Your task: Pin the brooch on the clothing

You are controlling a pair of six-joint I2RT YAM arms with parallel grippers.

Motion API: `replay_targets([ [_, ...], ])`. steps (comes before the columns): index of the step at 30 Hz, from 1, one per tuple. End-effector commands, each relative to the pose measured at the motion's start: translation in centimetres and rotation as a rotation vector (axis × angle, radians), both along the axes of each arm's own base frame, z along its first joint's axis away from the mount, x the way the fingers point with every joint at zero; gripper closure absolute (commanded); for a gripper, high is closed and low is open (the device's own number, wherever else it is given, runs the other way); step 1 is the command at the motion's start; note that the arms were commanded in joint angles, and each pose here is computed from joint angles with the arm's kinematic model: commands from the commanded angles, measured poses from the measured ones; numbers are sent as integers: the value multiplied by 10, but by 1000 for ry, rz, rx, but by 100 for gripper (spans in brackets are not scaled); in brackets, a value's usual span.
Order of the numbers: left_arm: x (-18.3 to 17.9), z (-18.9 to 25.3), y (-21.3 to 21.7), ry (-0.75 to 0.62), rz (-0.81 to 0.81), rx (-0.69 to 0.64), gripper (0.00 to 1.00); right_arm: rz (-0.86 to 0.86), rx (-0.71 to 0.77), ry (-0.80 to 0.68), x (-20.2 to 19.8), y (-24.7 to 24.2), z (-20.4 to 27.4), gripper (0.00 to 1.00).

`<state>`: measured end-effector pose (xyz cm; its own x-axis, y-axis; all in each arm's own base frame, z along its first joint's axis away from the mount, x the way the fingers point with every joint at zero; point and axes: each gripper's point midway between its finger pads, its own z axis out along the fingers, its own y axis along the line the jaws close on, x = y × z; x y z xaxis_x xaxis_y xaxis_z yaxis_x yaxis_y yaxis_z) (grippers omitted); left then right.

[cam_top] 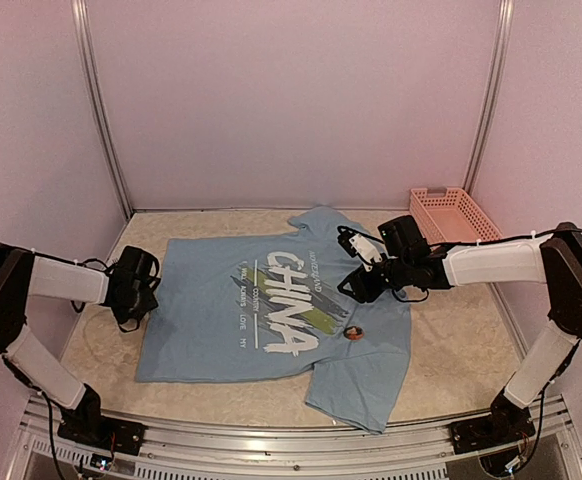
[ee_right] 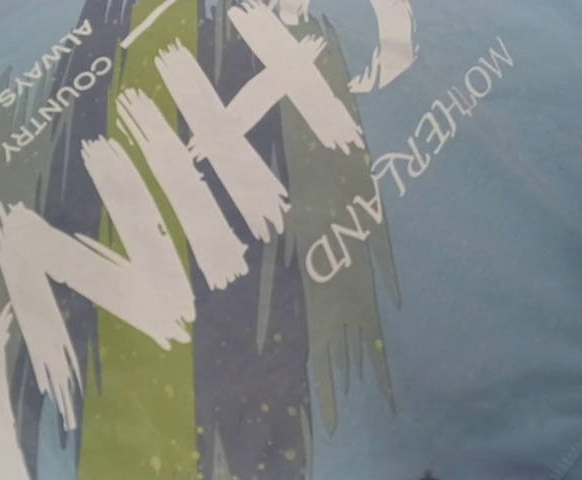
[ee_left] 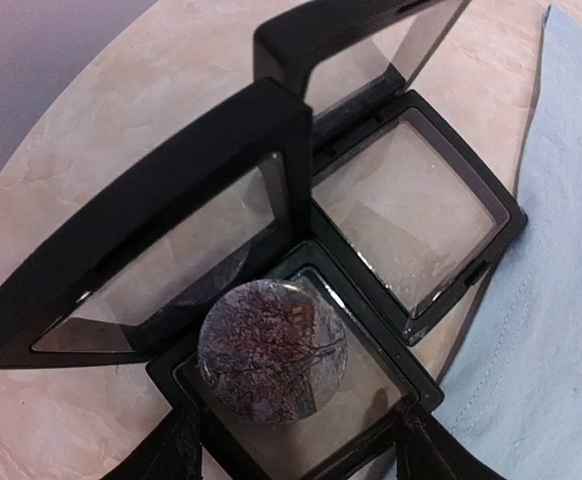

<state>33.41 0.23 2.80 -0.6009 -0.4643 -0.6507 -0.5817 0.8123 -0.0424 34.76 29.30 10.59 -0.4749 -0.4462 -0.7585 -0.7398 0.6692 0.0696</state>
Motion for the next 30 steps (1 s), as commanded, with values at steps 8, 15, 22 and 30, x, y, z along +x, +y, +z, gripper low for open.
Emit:
replay_targets([
  [8, 24, 12, -2, 38, -46, 64, 29, 22, 8, -10, 0, 2, 4, 51],
  [15, 23, 1, 14, 59, 24, 57, 22, 24, 7, -13, -1, 1, 5, 51],
  [22, 22, -13, 19, 59, 52, 8, 19, 28, 7, -8, -1, 2, 2, 51],
  [30, 18, -21, 12, 90, 23, 23, 32, 34, 7, -4, -2, 3, 2, 50],
])
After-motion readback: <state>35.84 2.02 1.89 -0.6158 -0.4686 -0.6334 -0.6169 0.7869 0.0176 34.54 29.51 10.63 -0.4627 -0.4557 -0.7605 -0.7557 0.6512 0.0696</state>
